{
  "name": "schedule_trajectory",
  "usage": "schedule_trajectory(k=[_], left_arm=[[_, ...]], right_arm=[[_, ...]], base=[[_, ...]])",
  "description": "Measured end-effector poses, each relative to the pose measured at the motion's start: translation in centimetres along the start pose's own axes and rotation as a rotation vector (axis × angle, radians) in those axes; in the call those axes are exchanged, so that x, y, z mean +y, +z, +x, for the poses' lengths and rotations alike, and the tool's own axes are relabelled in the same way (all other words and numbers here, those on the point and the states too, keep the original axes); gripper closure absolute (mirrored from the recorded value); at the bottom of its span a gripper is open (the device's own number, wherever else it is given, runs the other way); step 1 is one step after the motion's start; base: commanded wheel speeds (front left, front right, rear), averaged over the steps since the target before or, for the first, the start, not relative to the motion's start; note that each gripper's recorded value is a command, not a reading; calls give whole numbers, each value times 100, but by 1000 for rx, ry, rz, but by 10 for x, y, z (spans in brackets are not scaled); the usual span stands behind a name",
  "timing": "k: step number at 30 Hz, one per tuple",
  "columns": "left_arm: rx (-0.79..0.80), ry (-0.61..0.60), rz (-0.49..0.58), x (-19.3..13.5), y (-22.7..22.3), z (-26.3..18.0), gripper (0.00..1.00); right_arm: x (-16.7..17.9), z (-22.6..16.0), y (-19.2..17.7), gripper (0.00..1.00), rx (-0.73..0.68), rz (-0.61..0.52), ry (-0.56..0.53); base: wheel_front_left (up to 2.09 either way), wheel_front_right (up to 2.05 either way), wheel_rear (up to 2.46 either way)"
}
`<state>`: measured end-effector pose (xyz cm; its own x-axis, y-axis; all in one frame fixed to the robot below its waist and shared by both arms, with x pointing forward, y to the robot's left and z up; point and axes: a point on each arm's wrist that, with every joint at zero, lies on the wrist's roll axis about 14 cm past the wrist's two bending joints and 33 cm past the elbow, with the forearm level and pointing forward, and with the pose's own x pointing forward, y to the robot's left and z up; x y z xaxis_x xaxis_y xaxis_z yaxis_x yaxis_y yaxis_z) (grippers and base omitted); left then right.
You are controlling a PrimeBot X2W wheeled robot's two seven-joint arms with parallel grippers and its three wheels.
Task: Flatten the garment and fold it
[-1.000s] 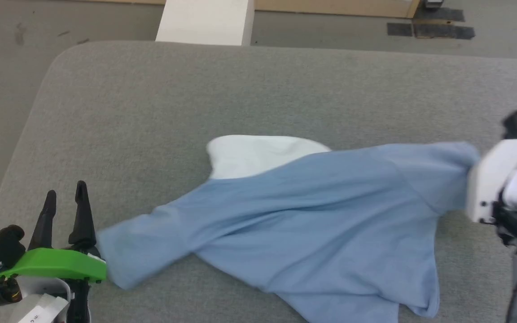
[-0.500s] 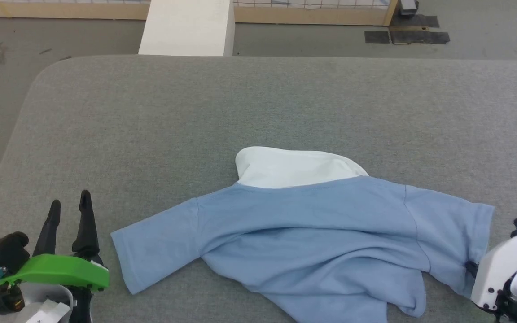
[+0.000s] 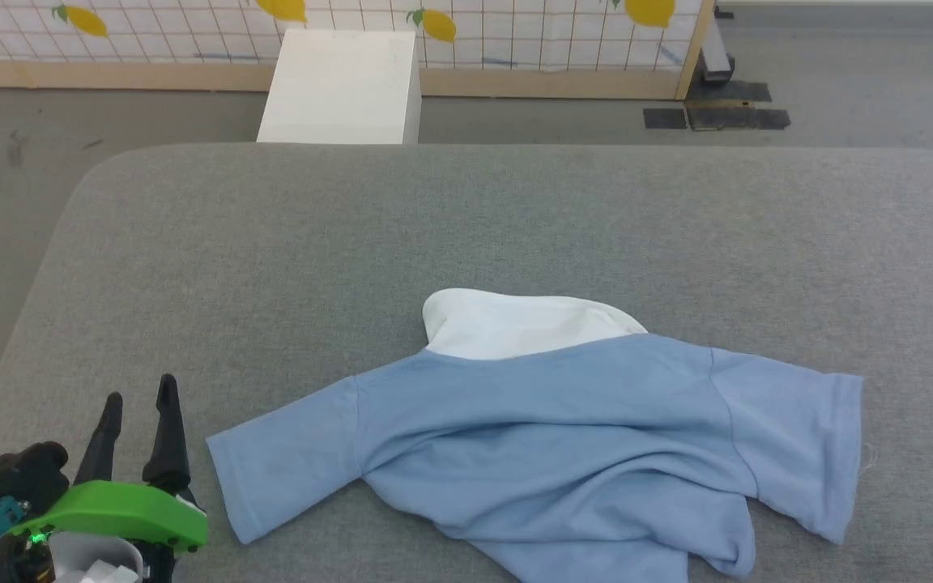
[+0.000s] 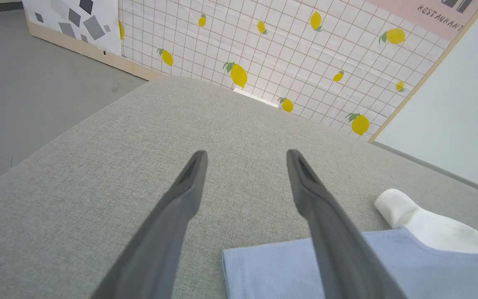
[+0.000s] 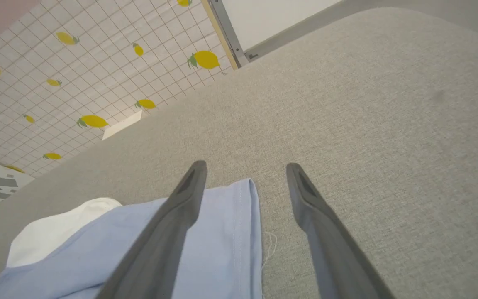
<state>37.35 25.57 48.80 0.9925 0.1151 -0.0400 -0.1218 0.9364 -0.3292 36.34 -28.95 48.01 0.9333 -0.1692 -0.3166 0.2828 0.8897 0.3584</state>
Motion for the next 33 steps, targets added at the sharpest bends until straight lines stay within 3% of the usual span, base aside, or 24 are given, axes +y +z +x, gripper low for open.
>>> schedule_trajectory(k=[7,19,23,29,31,32,33], left_arm=[[119,-21,27,-8,-20,-4,0],[888,-61,350,-2,-88,2,0],[996,-50,422,5,-98,2,0],[1108,-36,432,13,-123,0,0],[1120,-45,367,8,-128,1,0],[1109,-47,347,6,-128,3,11],[1091,-51,330,5,-128,5,74]], right_arm=[[2,-5,8,0,-48,-10,9],[39,23,6,0,4,-86,83],[43,30,2,0,17,-92,90],[38,37,-11,0,57,-103,70],[35,37,-12,0,61,-106,62],[33,36,-12,0,62,-107,56],[31,35,-12,0,61,-108,52]], base=[[0,0,0],[0,0,0],[0,0,0],[0,0,0],[0,0,0],[0,0,0],[0,0,0]])
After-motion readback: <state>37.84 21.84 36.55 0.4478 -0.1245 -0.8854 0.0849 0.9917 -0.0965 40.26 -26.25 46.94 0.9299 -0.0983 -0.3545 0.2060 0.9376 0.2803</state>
